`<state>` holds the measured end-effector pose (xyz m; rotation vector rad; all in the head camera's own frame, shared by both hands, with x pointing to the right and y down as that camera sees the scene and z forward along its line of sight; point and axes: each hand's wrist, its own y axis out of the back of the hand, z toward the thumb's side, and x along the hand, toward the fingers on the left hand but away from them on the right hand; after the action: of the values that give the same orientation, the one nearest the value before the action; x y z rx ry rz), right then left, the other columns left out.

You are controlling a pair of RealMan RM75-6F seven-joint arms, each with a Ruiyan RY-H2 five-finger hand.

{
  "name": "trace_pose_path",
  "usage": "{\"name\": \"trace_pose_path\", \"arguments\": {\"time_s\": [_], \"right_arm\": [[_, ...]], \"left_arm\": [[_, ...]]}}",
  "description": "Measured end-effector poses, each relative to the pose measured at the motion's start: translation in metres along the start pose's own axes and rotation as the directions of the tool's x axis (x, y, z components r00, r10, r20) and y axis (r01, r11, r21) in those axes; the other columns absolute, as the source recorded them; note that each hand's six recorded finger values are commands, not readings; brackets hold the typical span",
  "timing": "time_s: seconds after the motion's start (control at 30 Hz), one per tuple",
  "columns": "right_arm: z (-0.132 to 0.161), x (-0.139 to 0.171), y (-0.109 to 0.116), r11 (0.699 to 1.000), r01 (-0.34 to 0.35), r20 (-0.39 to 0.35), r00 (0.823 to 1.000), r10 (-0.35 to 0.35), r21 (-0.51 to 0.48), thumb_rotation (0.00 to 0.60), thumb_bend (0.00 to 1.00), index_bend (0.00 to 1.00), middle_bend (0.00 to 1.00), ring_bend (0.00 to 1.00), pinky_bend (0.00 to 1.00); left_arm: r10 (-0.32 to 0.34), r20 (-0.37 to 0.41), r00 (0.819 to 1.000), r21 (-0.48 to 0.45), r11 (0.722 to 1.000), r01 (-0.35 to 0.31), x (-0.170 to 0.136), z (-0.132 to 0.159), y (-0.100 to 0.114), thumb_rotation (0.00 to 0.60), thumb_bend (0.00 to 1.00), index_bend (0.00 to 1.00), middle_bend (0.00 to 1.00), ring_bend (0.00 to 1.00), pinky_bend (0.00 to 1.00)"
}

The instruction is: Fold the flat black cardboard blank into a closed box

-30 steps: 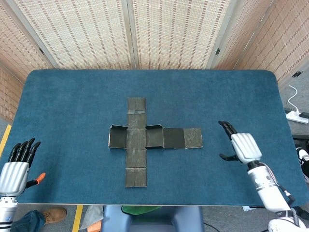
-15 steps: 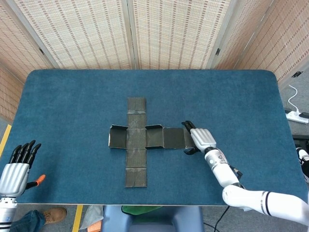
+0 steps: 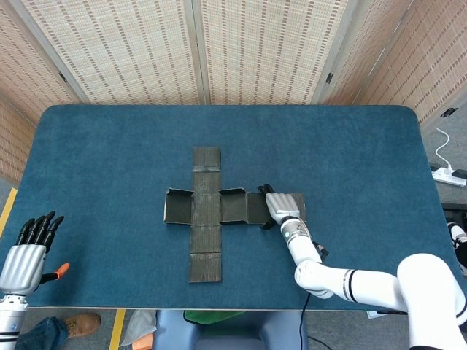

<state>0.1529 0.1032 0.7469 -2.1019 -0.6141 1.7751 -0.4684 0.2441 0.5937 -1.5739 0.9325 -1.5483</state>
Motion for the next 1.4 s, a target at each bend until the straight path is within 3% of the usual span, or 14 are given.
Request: {"name": "trace_pose_path", "arguments": {"time_s": [0.9, 1.1, 1.23, 1.33, 1.4], "right_arm": [[0.011, -0.017, -0.006, 0.992, -0.021, 0.056, 0.998, 0.014, 0.122, 0.600, 0.17, 0.00, 0.01, 0.70, 0.98], [0.017, -0.019, -0.007, 0.980, -0.009, 0.077, 0.997, -0.006, 0.200, 0.600, 0.25, 0.22, 0.15, 0.70, 0.98], [0.021, -0.017, -0.008, 0.980, -0.004, 0.068, 0.998, -0.010, 0.199, 0.600, 0.29, 0.28, 0.23, 0.71, 0.99], [0.024, -0.014, -0.007, 0.984, 0.009, 0.043, 0.999, -0.017, 0.180, 0.600, 0.30, 0.31, 0.29, 0.72, 0.99], [0.024, -0.010, -0.005, 0.987, 0.019, 0.020, 1.000, -0.023, 0.160, 0.600, 0.30, 0.32, 0.32, 0.72, 0.99]], "left_arm": [[-0.027, -0.010, 1.000, -0.007, 1.000, 0.026, 0.003, -0.003, -0.008, 0.600, 0.19, 0.00, 0.00, 0.00, 0.03], [-0.038, -0.009, 0.999, -0.026, 0.999, 0.038, 0.006, -0.003, -0.009, 0.600, 0.19, 0.00, 0.00, 0.00, 0.03], [-0.016, 0.007, 1.000, -0.046, 0.999, 0.016, 0.016, 0.001, -0.004, 0.600, 0.19, 0.03, 0.00, 0.00, 0.04], [0.030, 0.028, 0.999, -0.056, 0.998, -0.028, 0.027, 0.010, 0.001, 0.600, 0.21, 0.17, 0.05, 0.18, 0.11], [0.057, 0.051, 0.997, -0.068, 0.996, -0.053, 0.038, 0.018, 0.005, 0.600, 0.23, 0.29, 0.17, 0.46, 0.26]]}}
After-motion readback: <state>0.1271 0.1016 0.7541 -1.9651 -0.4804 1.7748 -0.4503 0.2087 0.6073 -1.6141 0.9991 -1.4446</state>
